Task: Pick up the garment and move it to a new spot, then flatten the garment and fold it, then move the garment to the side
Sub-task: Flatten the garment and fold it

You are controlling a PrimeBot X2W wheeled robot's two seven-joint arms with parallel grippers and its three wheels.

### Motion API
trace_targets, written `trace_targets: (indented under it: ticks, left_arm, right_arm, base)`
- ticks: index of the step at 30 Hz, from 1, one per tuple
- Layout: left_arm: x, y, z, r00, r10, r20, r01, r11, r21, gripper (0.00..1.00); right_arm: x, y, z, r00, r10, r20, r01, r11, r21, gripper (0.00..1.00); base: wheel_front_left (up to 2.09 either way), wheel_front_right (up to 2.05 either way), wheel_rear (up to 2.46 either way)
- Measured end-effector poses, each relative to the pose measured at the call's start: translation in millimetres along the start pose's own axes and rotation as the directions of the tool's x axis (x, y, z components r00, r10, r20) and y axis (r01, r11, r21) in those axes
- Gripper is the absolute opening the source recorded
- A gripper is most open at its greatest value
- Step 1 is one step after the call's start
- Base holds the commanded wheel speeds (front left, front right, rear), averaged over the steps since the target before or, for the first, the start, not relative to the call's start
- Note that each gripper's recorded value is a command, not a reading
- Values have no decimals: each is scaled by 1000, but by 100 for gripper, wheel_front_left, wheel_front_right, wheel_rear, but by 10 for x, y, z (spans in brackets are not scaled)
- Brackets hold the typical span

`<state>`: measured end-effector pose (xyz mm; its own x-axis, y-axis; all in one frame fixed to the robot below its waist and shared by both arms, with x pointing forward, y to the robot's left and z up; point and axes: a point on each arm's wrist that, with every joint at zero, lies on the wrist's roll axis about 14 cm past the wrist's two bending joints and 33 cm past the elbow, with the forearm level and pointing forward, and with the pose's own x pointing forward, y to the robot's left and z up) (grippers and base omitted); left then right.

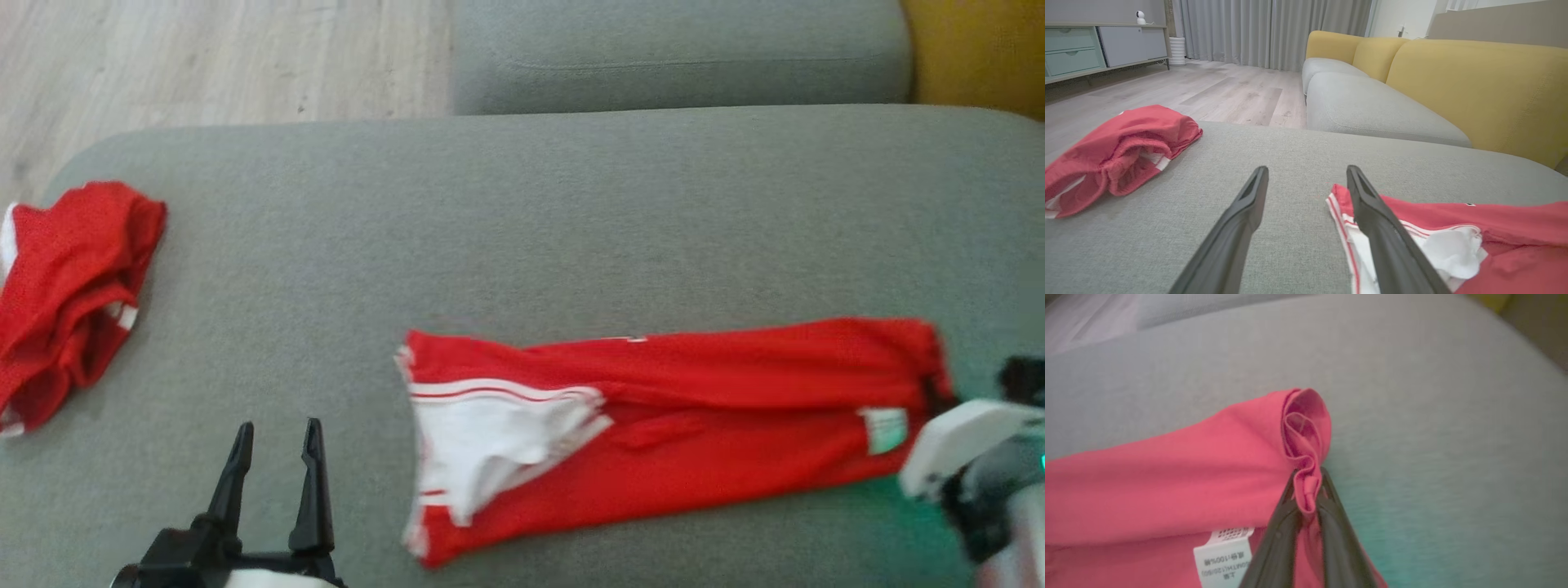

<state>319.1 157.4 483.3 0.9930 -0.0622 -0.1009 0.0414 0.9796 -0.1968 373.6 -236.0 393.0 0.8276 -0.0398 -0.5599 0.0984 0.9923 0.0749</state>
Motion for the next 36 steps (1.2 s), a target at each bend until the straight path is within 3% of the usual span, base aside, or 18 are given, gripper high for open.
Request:
trace_targets:
  ticks: [6, 11, 18, 24, 28, 36]
  left_arm:
    - [54, -154, 8, 999, -48, 3, 48, 999, -4, 100]
    - [86, -211, -50, 998, -60, -13, 60, 998, -10, 100]
    - [60, -226, -105, 998, -59, -23, 59, 998, -25, 100]
    - [10, -156, -104, 999, -37, -18, 37, 999, -27, 100]
    - [-20, -105, -77, 1000, -22, -3, 22, 999, -30, 100]
    - [-68, 3, -90, 1000, 14, -6, -14, 999, -38, 100]
  right_arm:
    - [-286, -688, 450, 984, -151, 91, 154, 988, -21, 0]
    - [-407, -713, 551, 981, -159, 109, 160, 987, -1, 0]
    - [-441, 33, 659, 989, 34, 147, -34, 999, -5, 0]
    - [-565, 825, 770, 950, 251, 186, -249, 968, -34, 0]
    - [-655, 1339, 669, 906, 392, 160, -389, 920, -49, 0]
    - [-771, 2162, 208, 784, 618, 54, -619, 786, -2, 0]
  base:
    - [0, 0, 0]
    - [0, 0, 0]
    - [0, 0, 0]
    - [0, 0, 0]
    - [0, 0, 0]
    - [0, 0, 0]
